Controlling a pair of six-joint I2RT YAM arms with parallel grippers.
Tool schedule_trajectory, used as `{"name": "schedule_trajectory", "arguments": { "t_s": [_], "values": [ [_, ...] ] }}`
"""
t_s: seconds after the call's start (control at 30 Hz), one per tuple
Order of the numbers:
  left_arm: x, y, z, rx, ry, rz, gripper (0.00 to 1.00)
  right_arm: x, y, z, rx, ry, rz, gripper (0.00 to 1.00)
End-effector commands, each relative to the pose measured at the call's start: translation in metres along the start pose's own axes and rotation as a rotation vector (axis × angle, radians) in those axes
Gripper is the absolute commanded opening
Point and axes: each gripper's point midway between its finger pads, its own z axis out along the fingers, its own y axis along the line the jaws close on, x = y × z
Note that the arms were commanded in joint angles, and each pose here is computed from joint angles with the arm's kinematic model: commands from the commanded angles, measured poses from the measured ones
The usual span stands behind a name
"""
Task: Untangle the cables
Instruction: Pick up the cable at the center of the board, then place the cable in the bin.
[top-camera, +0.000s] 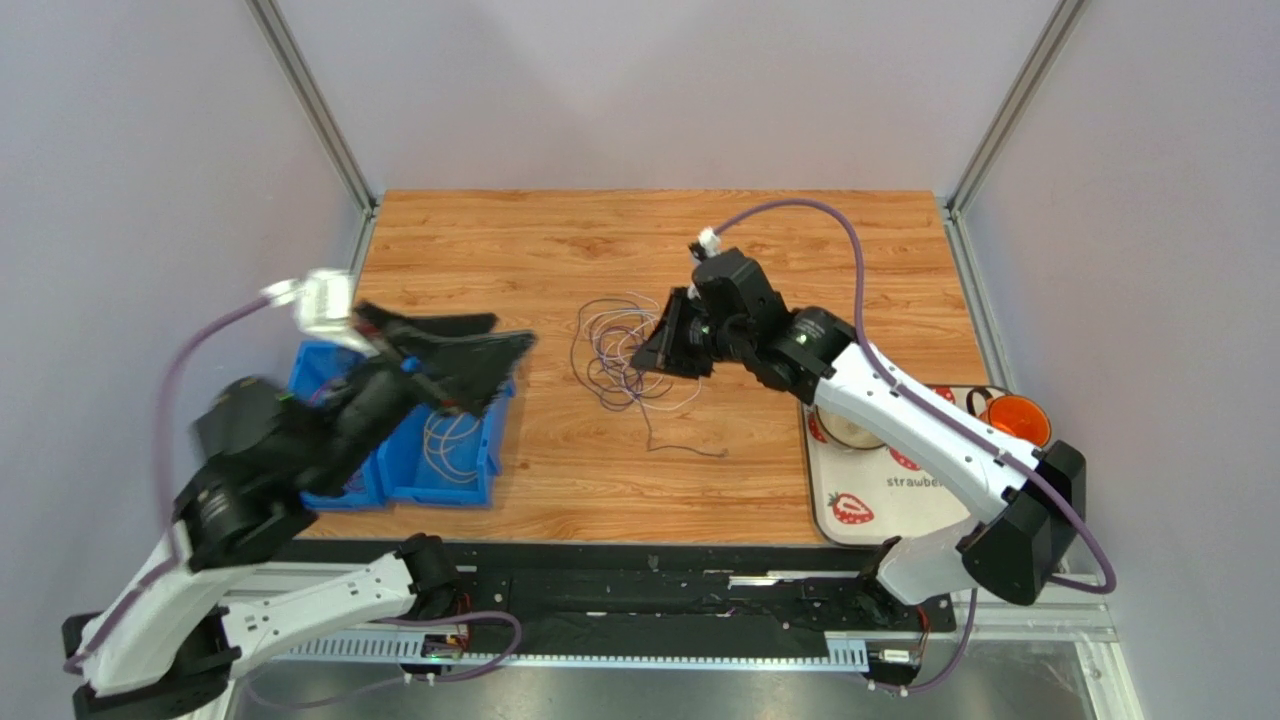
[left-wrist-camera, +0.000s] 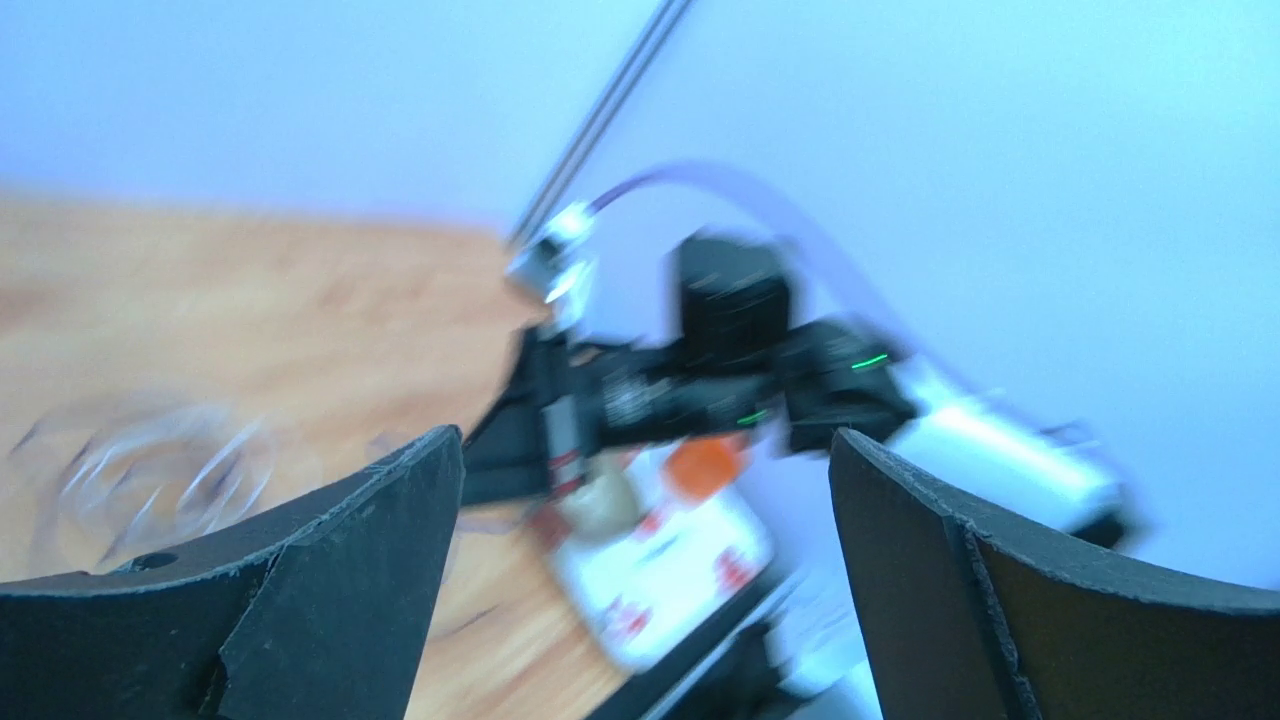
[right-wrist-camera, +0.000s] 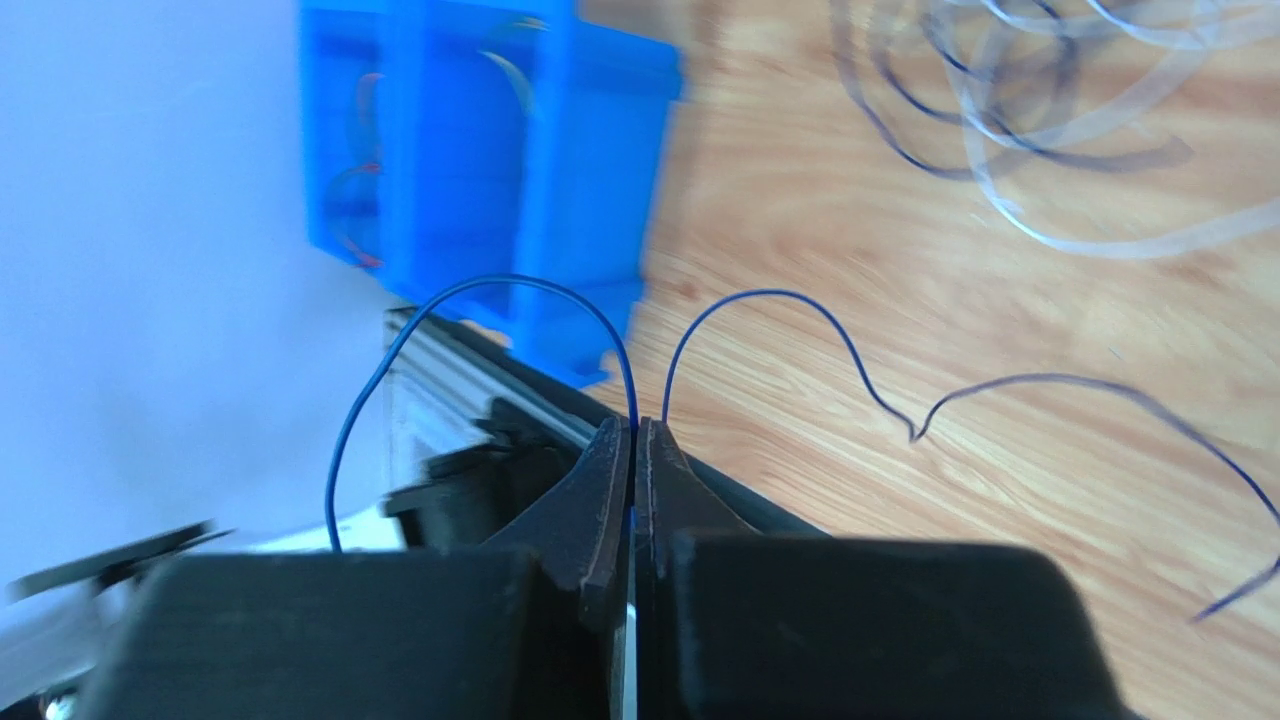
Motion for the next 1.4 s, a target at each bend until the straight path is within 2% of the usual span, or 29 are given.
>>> {"name": "schedule_trajectory", "arguments": {
  "t_s": [0.0,0.07,0.13,0.17,0.2,0.27,0.37,0.47,0.57,0.67,0.87,1.07,1.27,1.37],
  "values": [
    [-0.090,-0.060,-0.054,0.319,-0.319,-0.085,0.99,-0.019,0.063,-0.013,-0.137,0.019,-0.124,0.00],
    [-0.125,-0.076,-0.080,0.400,-0.419,-0.132,0.99,-0.035,0.099,-0.026,-0.220,-0.003,-0.145,0.00],
    [-0.141,-0.096,-0.097,0.504,-0.448,-0.134,0.99,-0.037,0.117,-0.020,-0.260,0.011,-0.162,0.00],
    [-0.159,-0.108,-0.112,0.563,-0.502,-0.153,0.99,-0.049,0.142,-0.032,-0.325,-0.019,-0.180,0.00],
    [-0.165,-0.114,-0.119,0.602,-0.517,-0.165,0.99,-0.045,0.153,-0.025,-0.350,0.002,-0.193,0.00],
    [-0.182,-0.120,-0.133,0.648,-0.571,-0.225,0.99,-0.052,0.190,-0.041,-0.446,-0.028,-0.230,0.00],
    [-0.202,-0.119,-0.146,0.677,-0.662,-0.310,0.99,-0.053,0.221,-0.037,-0.518,-0.032,-0.275,0.00],
    [-0.213,-0.124,-0.155,0.740,-0.732,-0.338,0.99,-0.056,0.261,-0.046,-0.643,-0.037,-0.312,0.00],
    [-0.221,-0.130,-0.158,0.775,-0.762,-0.358,0.94,-0.059,0.294,-0.055,-0.781,-0.046,-0.330,0.00],
    [-0.229,-0.140,-0.162,0.814,-0.770,-0.345,0.95,-0.061,0.314,-0.062,-0.889,-0.056,-0.318,0.00],
    [-0.236,-0.149,-0.172,0.870,-0.807,-0.319,0.96,-0.057,0.328,-0.057,-0.963,-0.051,-0.312,0.00],
    [-0.242,-0.151,-0.177,0.903,-0.837,-0.357,0.96,-0.038,0.328,-0.019,-0.956,0.012,-0.285,0.00],
    [-0.243,-0.148,-0.178,0.880,-0.836,-0.354,0.96,-0.025,0.311,0.026,-0.874,0.051,-0.256,0.00],
    [-0.243,-0.148,-0.181,0.886,-0.843,-0.330,0.97,-0.018,0.290,0.057,-0.779,0.061,-0.256,0.00]
  ]
}}
